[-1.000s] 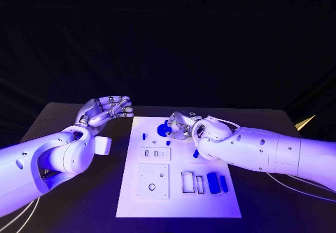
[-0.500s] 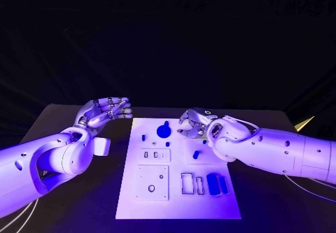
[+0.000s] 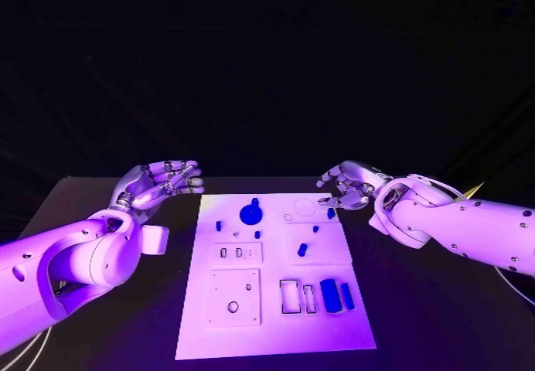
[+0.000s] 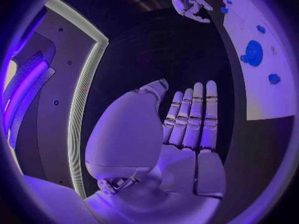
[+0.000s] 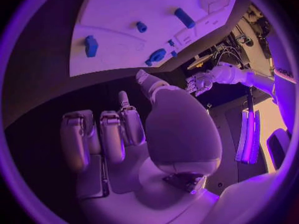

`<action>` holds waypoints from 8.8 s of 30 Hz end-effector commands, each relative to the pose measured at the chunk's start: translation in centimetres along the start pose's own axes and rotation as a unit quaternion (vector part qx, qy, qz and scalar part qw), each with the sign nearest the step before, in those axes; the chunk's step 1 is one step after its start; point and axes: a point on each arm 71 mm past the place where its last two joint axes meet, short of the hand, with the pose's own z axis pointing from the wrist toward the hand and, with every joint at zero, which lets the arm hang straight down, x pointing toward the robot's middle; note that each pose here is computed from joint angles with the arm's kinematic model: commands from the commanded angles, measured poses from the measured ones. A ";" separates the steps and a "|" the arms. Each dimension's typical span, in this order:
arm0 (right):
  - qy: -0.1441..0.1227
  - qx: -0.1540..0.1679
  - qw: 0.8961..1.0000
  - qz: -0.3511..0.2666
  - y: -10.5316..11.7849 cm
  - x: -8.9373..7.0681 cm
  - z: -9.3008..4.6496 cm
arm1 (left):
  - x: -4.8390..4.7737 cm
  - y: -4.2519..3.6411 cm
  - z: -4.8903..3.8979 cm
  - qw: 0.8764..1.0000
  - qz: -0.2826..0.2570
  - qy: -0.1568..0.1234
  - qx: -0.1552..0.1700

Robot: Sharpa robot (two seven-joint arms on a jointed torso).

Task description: Assemble the parts on the task board

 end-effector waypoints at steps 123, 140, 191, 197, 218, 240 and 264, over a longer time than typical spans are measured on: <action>0.019 0.000 0.999 0.028 7.3 5.6 -1.0 | -0.51 0.44 0.41 1.000 -0.001 -0.001 -0.006; 0.062 -0.041 0.997 0.009 14.6 11.6 -1.5 | -0.41 0.68 0.83 1.000 -0.001 -0.003 -0.008; 0.077 -0.051 0.995 -0.024 16.3 15.9 0.1 | 0.12 0.84 1.06 1.000 -0.006 0.003 -0.014; 0.079 -0.051 0.995 -0.025 16.3 15.9 0.1 | 0.11 0.84 1.05 1.000 -0.006 0.003 -0.014; 0.088 -0.052 0.994 -0.030 16.0 16.2 0.1 | 0.01 0.83 1.03 1.000 -0.005 0.002 -0.015; 0.085 -0.054 0.995 -0.024 15.9 16.1 0.1 | -0.13 0.91 1.03 1.000 -0.005 0.002 -0.019; 0.049 -0.067 0.992 0.094 13.5 9.6 -2.3 | 0.58 2.84 0.98 0.974 0.135 0.123 -0.131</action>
